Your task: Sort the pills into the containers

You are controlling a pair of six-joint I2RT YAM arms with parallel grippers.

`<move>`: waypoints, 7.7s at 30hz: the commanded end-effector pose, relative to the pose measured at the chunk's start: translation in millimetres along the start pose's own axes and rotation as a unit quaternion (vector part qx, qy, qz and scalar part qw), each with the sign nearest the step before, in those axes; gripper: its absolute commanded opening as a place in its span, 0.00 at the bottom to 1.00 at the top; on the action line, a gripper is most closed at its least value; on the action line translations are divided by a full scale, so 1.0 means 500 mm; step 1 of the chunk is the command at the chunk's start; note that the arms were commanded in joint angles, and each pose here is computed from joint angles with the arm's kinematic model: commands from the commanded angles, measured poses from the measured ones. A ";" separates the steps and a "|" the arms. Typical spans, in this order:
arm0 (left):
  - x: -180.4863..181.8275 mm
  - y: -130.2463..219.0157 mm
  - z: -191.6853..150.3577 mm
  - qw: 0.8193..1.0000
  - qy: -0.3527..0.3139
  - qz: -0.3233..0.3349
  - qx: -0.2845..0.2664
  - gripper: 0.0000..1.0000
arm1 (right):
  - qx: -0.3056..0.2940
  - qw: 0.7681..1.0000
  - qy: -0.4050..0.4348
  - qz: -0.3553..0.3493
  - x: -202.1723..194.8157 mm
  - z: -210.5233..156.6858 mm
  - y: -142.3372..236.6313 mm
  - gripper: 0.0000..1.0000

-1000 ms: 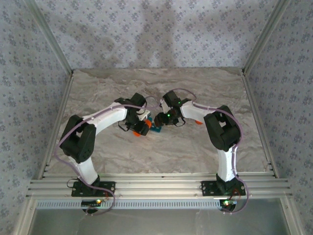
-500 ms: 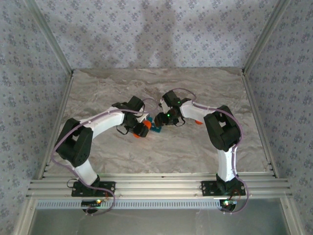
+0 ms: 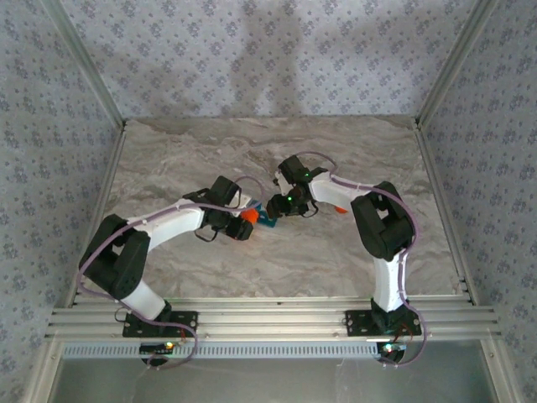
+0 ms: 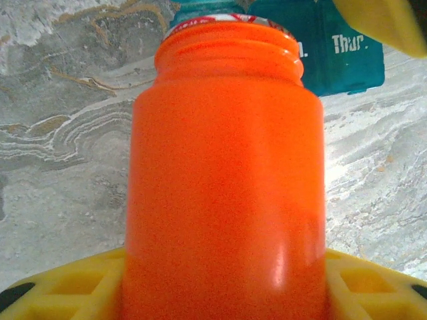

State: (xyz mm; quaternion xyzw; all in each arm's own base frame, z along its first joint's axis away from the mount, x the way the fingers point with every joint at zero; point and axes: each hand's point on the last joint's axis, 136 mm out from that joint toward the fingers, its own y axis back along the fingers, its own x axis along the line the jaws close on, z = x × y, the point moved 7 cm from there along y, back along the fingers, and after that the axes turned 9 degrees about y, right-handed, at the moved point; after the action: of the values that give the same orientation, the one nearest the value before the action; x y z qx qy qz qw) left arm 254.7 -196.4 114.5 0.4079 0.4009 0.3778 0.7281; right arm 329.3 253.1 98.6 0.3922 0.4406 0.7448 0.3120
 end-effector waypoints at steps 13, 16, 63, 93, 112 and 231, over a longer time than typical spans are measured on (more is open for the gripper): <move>-0.032 0.062 0.030 0.985 -0.027 -0.076 -0.153 0.00 | 0.010 1.000 -0.011 -0.019 0.010 -0.012 0.070 0.58; -0.045 0.107 0.049 0.975 -0.032 -0.087 -0.201 0.00 | -0.011 1.000 -0.022 -0.017 0.008 -0.001 0.103 0.58; -0.188 0.492 0.356 0.810 -0.157 -0.092 -0.558 0.00 | 0.084 0.954 -0.212 -0.196 -0.344 -0.065 0.165 0.68; -0.181 0.463 0.357 0.814 -0.150 -0.091 -0.553 0.00 | 0.131 0.952 -0.202 -0.189 -0.336 -0.098 0.096 0.61; -0.174 0.444 0.346 0.827 -0.138 -0.093 -0.537 0.00 | 0.101 0.961 -0.194 -0.168 -0.315 -0.082 0.113 0.33; -0.249 0.248 0.339 0.791 -0.424 -0.369 -0.242 0.00 | -0.057 0.946 -0.079 0.310 -0.020 0.128 0.475 0.22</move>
State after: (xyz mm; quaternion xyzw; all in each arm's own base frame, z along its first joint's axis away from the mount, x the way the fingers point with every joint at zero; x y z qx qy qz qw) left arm 347.0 -294.6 283.0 0.2076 0.1205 0.0283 0.9703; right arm 370.1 156.8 329.1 0.5649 0.2150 0.7839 0.1420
